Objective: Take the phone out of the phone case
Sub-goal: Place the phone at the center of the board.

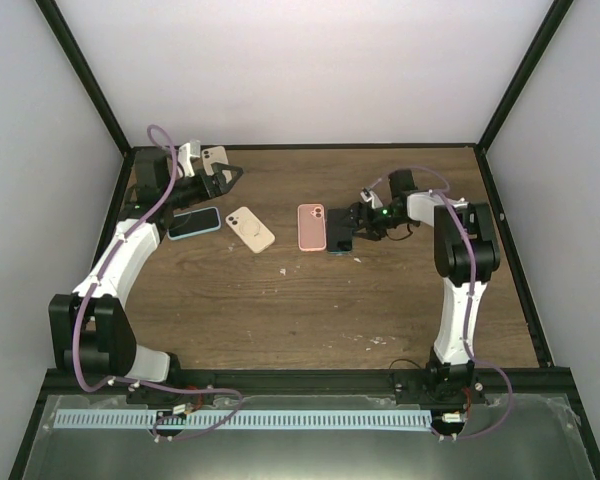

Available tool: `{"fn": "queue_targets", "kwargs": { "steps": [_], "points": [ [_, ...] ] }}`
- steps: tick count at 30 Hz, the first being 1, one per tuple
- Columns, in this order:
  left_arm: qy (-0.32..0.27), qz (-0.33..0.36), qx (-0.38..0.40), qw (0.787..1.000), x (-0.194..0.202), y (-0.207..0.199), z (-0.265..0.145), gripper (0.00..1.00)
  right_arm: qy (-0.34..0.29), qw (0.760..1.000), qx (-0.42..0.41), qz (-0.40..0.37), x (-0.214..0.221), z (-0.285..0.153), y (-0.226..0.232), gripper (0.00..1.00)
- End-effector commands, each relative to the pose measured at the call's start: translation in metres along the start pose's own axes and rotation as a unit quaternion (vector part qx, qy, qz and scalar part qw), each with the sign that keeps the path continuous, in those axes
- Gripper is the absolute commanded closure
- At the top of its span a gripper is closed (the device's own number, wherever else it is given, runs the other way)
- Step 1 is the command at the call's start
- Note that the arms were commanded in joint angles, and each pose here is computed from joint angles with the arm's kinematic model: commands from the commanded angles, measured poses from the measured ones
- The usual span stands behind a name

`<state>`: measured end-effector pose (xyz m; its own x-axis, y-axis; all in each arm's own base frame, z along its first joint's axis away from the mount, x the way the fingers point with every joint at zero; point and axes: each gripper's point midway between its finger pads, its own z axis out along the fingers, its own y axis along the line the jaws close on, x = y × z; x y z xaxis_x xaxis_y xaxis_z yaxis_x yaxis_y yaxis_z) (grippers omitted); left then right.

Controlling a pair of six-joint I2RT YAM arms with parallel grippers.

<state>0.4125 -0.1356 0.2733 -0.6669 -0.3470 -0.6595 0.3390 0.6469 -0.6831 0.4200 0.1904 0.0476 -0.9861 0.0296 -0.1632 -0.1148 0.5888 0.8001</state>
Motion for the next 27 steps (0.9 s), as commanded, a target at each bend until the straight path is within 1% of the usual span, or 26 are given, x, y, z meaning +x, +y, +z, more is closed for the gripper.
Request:
{"fn": "queue_targets", "kwargs": {
  "steps": [1,5,8,13,17,21,24,27],
  "points": [
    [-0.008,0.013,-0.01,1.0,-0.001,0.001,-0.006,0.0,-0.004,0.999,0.027,-0.024,0.005,-0.007,0.008,0.18],
    [-0.014,0.026,-0.024,0.999,-0.002,0.004,-0.009,0.0,-0.006,0.998,0.044,-0.041,0.004,-0.011,0.008,0.12],
    [-0.008,0.038,-0.054,0.998,0.001,0.014,-0.01,0.0,-0.01,0.997,0.05,-0.055,0.002,-0.015,0.01,0.08],
    [0.016,0.067,-0.1,0.993,0.011,0.035,-0.01,0.0,0.004,0.998,0.016,-0.064,0.003,-0.01,0.023,0.07],
    [0.058,0.086,-0.129,0.986,0.028,0.056,-0.005,0.0,0.021,0.998,0.0,-0.055,0.002,0.001,0.021,0.07],
    [0.106,0.112,-0.146,0.977,0.046,0.07,0.003,0.0,0.022,0.998,-0.018,-0.056,-0.004,0.003,0.025,0.08],
    [0.154,0.138,-0.157,0.966,0.065,0.078,0.015,0.01,0.014,0.997,-0.019,-0.068,-0.009,0.0,0.032,0.07],
    [0.204,0.188,-0.167,0.946,0.087,0.08,0.032,0.02,0.006,0.997,-0.012,-0.082,-0.013,-0.006,0.037,0.06]
  ]
}}
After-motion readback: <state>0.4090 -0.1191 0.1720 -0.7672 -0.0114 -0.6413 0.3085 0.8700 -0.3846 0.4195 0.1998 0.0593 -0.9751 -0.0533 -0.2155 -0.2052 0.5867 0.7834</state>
